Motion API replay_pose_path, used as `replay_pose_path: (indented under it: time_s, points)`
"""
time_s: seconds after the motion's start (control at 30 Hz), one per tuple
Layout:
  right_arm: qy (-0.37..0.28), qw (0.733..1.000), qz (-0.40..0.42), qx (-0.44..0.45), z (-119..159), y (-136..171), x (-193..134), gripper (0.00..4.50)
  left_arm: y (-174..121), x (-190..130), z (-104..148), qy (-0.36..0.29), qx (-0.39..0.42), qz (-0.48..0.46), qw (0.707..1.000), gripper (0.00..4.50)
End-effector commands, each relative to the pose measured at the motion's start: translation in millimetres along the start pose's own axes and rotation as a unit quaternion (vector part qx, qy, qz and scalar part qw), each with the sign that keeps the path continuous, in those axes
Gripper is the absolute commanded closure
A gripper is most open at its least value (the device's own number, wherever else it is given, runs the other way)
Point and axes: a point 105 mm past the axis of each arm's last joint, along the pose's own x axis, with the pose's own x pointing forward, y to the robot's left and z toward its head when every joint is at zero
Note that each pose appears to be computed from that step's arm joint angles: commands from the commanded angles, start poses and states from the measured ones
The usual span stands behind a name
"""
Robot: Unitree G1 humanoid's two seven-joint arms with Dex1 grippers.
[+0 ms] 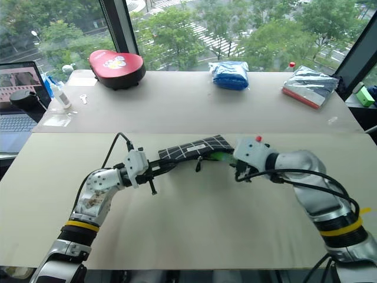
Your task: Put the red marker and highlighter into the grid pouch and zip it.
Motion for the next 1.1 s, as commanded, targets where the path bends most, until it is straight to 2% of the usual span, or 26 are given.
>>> replay_pose_path:
  time_s: [0.03,0.13,0.27,0.47,0.63,0.9,1.1]
  points:
    - [-0.022,0.998,-0.022,-0.054,23.1,-5.7,5.1,3.49,2.5,2.6,8.6,-0.016,0.014,-0.001,1.0,4.5]
    - [-0.035,0.995,-0.022,-0.09,37.0,-0.6,13.9,3.49,3.0,3.0,8.8,-0.017,0.014,-0.002,1.0,4.5]
    - [-0.063,0.982,-0.064,-0.167,58.3,2.0,35.8,3.49,4.2,4.5,9.9,-0.02,0.013,-0.003,1.0,4.5]
    - [-0.114,0.968,-0.088,-0.206,79.4,8.6,49.6,3.49,3.8,6.8,11.0,-0.024,0.011,-0.005,1.0,4.5]
    - [-0.127,0.959,-0.096,-0.234,78.7,9.5,52.1,3.49,3.5,8.4,11.7,-0.026,0.01,-0.004,1.0,4.5]
    - [-0.111,0.952,-0.111,-0.262,58.8,-9.2,38.8,3.49,2.6,9.0,13.2,-0.03,0.008,-0.006,1.0,4.5]
    - [-0.13,0.939,-0.084,-0.306,49.4,-3.6,23.9,3.49,6.3,11.4,20.9,-0.051,-0.014,-0.001,0.999,4.5]
